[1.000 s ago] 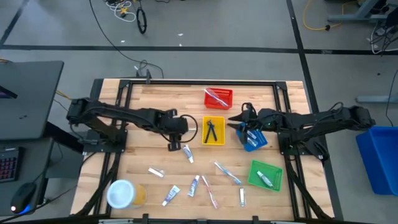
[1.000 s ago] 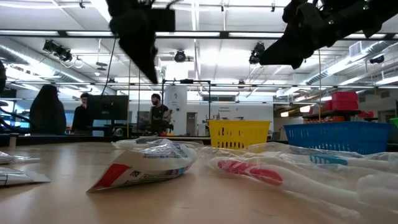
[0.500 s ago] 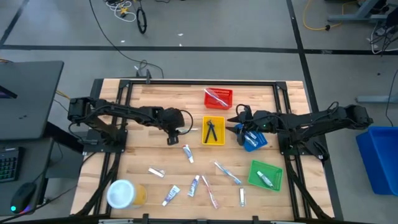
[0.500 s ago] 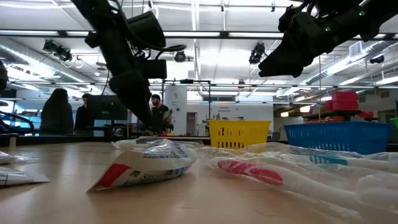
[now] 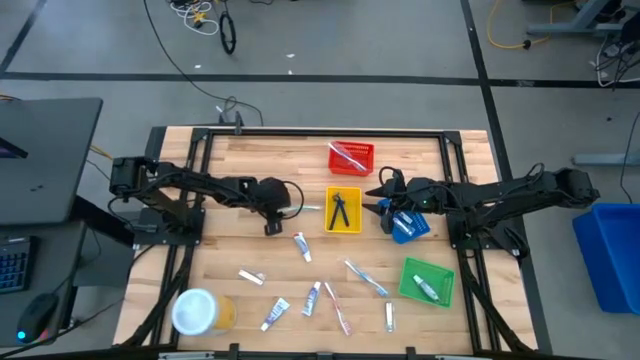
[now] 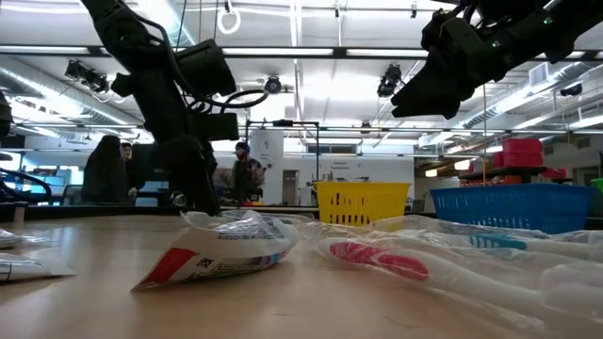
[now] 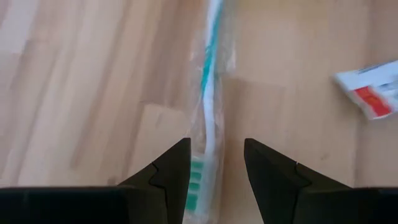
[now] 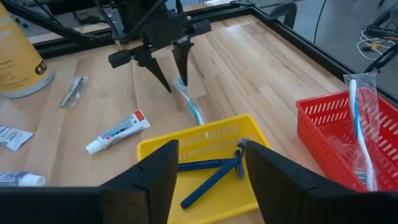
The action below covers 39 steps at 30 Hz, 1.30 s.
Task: Pick & Place Travel size toiletries
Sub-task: Put the green toothbrush into the red bin
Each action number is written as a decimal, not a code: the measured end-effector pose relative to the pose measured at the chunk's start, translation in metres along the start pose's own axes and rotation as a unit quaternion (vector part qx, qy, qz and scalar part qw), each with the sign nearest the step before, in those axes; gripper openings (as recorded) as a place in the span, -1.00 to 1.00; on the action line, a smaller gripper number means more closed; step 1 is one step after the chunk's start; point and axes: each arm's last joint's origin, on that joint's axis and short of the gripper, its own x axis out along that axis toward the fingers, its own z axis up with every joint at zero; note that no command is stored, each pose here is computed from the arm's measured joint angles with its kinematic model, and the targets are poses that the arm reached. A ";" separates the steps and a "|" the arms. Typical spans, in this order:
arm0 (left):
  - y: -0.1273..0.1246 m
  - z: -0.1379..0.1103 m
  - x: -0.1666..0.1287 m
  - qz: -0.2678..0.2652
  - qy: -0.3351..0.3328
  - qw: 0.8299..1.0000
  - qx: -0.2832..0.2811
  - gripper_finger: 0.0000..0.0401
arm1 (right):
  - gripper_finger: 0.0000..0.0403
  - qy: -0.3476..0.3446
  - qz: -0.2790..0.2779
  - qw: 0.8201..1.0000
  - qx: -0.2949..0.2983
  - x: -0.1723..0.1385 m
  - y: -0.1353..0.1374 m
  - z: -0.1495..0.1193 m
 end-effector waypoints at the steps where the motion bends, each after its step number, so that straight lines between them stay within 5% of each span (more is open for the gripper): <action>1: 0.000 0.000 0.000 -0.001 -0.003 1.000 0.002 -0.20 | -0.04 0.000 0.000 1.000 0.000 0.000 0.000 0.000; 21: 0.009 0.018 -0.008 0.062 -0.012 0.997 0.051 -0.10 | -0.01 0.000 0.000 1.000 0.000 0.000 0.000 0.000; 29: 0.026 0.002 -0.002 0.041 0.064 0.997 0.024 0.13 | -0.08 0.000 0.000 1.000 0.000 0.000 0.000 0.000; 39: 0.025 -0.001 0.015 0.004 0.077 0.996 0.034 0.04 | -0.08 0.000 0.000 1.000 0.000 0.000 0.000 0.000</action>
